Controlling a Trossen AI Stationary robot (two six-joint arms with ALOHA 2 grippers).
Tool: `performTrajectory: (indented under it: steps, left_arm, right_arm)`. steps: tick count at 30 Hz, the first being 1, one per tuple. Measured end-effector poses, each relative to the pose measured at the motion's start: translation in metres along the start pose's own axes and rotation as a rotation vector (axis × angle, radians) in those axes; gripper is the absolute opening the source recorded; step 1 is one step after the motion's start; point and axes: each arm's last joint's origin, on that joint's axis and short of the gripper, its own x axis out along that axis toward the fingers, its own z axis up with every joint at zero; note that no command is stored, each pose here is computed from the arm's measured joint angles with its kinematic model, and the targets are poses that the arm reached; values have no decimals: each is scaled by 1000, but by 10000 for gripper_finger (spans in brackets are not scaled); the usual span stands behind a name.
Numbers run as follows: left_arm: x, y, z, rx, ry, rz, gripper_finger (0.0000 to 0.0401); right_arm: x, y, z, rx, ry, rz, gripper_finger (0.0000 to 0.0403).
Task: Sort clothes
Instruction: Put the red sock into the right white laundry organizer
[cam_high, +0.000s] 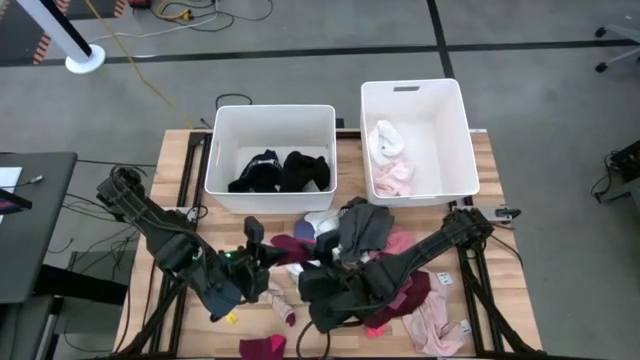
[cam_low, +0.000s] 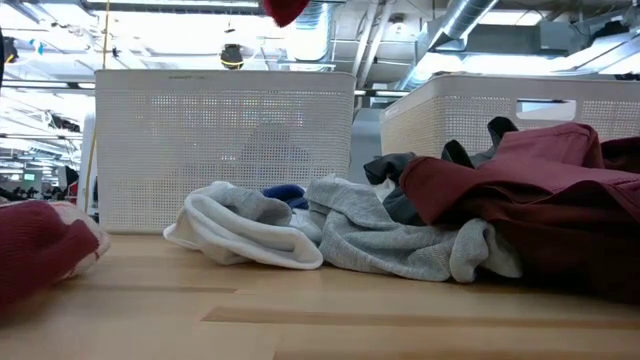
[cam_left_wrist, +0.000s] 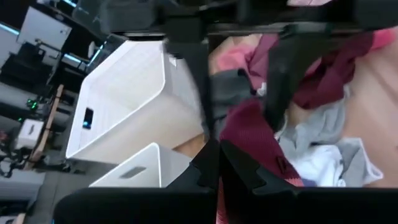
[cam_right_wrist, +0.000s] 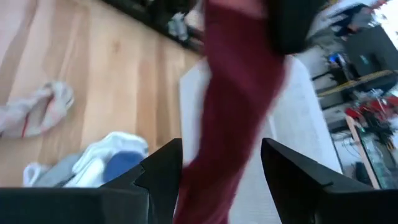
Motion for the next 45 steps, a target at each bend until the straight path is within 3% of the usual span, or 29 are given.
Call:
performTrajectory:
  steps: [4, 7, 10, 13, 15, 19, 24, 33, 40, 45]
  left_arm:
    - [0, 0, 4, -9, -35, -31, 0]
    - [0, -1, 4, -9, -38, -41, 0]
    - [0, -1, 4, -7, -36, -41, 0]
    - [-1, -1, 3, -7, -33, -45, 0]
    - [-1, -2, 2, -5, -25, -46, 0]
    - [1, -1, -2, -17, 12, -48, 12]
    - [2, 0, -11, -20, 76, -39, 74]
    - [-26, 27, -35, -141, 130, 26, 188]
    - [-54, 35, -56, -235, 174, 2, 196]
    - [-59, 19, -70, -224, 192, -29, 196]
  right_arm:
    - [3, -5, 0, 17, 6, -77, 230]
    - [4, -7, 0, 17, 10, -106, 207]
    - [6, -8, -2, 6, 20, -110, 142]
    - [5, -7, -3, -47, 31, -101, 40]
    - [5, -7, -3, -63, 32, -88, 16]
    - [5, -7, -5, -75, 41, -82, 6]
    - [6, -19, -10, -85, 76, -91, 3]
    - [1, -82, -25, 6, 170, -143, 1]
    - [-18, -140, -45, 83, 228, -183, 0]
    - [-39, -184, -61, 190, 240, -206, 0]
